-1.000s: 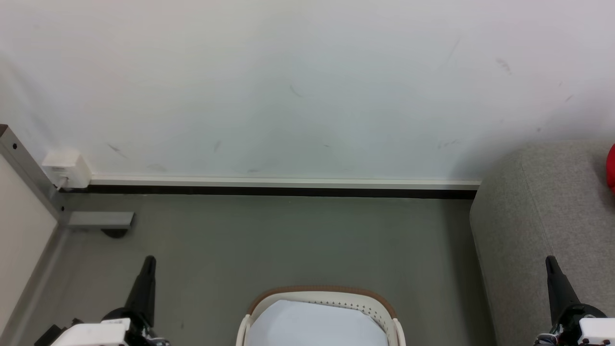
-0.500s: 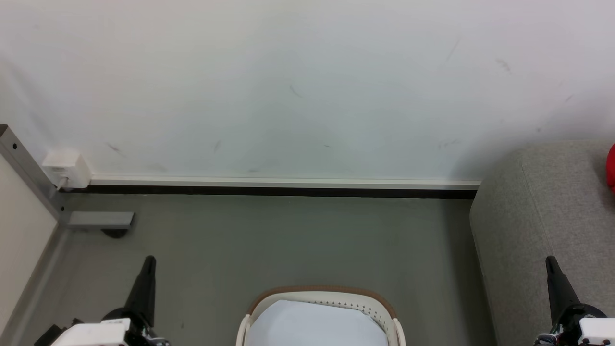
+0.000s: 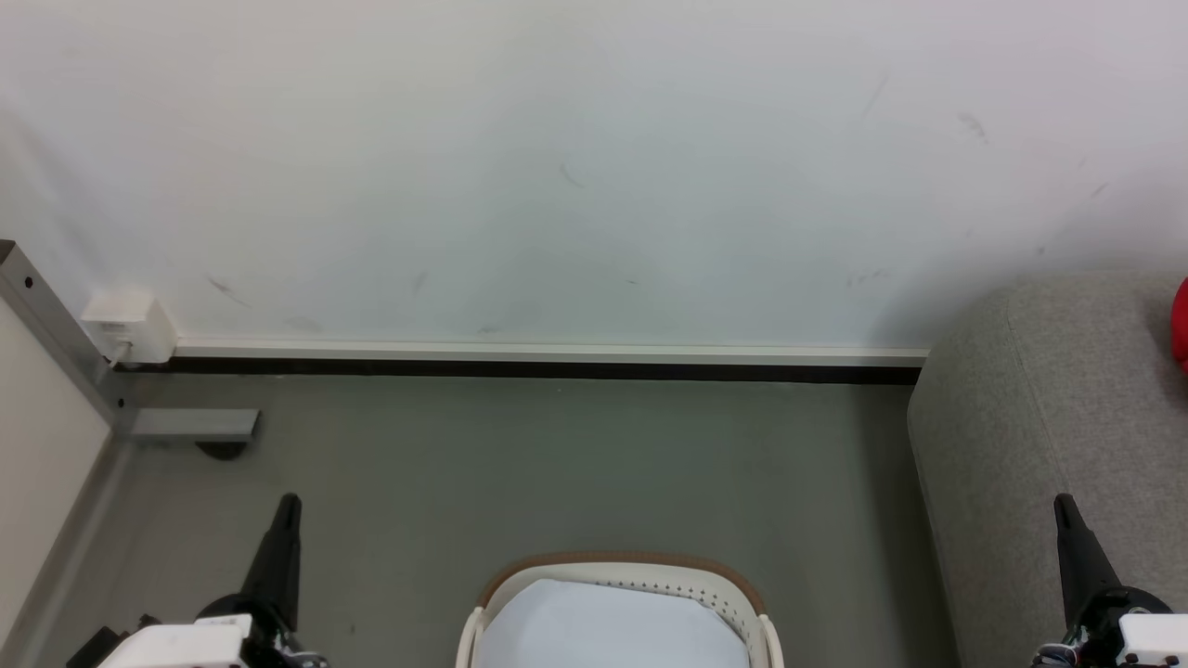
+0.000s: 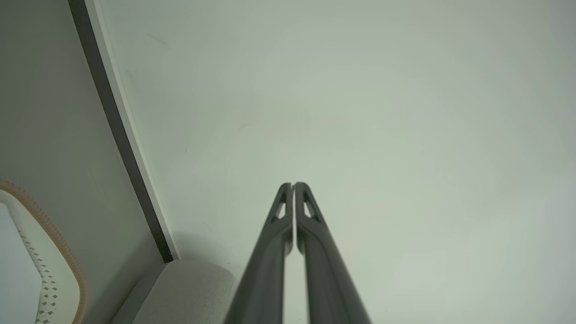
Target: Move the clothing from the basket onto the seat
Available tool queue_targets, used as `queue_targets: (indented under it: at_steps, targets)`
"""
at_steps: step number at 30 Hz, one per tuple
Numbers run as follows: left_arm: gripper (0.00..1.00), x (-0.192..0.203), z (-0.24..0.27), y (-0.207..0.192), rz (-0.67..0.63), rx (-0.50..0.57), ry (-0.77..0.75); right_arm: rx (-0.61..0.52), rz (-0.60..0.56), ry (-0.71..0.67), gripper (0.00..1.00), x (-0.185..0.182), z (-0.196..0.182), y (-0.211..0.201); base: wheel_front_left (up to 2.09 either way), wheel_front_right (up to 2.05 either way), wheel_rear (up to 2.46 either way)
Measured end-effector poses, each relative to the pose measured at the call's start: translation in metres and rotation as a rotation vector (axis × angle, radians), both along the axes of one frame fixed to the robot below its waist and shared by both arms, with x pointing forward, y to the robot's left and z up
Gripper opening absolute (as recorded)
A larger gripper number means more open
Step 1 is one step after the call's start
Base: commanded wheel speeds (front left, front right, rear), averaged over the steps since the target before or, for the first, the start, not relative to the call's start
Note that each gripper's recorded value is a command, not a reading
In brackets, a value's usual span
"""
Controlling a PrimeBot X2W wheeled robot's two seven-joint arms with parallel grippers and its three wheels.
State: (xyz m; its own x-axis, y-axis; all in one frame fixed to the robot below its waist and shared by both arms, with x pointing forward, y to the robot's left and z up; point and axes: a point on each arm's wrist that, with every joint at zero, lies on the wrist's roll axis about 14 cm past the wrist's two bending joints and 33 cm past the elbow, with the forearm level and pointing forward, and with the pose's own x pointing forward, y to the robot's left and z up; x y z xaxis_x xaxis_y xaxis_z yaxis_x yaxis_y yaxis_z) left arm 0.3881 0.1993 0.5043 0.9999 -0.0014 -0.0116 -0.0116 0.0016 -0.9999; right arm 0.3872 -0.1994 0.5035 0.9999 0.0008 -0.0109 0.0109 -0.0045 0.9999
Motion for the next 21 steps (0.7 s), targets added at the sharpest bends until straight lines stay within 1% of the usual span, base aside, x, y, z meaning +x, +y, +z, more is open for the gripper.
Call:
queue_targets:
  at_steps: [21]
  targets:
    - [0.00,0.0000,0.0000,0.0000,0.000,0.000,0.000,0.000,0.000,0.000,0.00,0.0000,0.0000,0.0000,0.00,0.00,0.00]
